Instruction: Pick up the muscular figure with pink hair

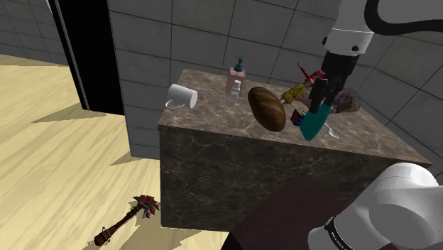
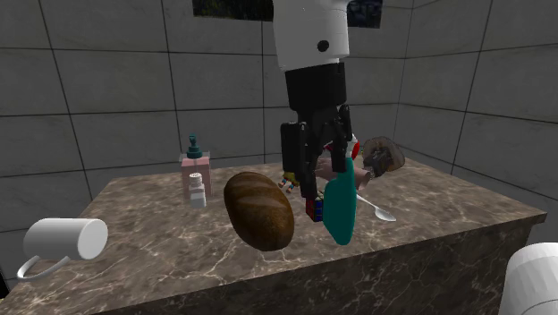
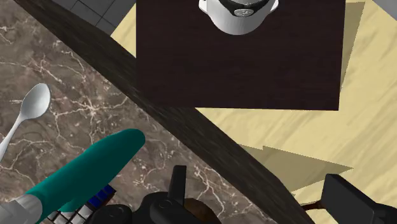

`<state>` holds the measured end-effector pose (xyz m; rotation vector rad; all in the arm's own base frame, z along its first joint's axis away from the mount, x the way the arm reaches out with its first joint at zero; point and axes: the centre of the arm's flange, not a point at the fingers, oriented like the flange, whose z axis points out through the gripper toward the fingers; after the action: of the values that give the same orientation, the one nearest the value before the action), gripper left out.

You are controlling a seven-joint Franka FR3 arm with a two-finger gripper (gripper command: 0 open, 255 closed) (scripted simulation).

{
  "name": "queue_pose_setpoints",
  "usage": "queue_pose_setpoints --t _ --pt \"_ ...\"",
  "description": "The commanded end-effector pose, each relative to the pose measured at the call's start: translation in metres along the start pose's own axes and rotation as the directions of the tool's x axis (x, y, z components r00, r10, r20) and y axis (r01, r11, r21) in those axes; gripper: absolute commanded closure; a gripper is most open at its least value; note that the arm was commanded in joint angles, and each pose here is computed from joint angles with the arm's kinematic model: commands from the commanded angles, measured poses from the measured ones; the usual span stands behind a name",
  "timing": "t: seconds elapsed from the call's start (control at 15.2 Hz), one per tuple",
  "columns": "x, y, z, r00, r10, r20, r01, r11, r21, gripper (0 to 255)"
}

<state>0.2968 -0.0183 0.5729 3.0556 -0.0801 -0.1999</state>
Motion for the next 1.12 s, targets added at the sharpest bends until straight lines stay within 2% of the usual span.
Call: queue_pose_setpoints --t 0.0,0.26,0.53,0.79,1.06 --pt "0.0 0.0 0.0 1.0 0.0 0.0 0.0 1.0 0.0 0" --pt "0.012 0.051 0.004 0.99 -0.133 0.046 0.134 0.991 -0.005 0" --pt "0.03 0.099 0.009 0.96 -0.263 0.091 0.265 0.964 -0.004 0" --pt "0.054 0.145 0.014 0.912 -0.388 0.137 0.391 0.92 0.003 0" --pt "0.084 0.187 0.021 0.845 -0.504 0.18 0.51 0.86 0.016 0"
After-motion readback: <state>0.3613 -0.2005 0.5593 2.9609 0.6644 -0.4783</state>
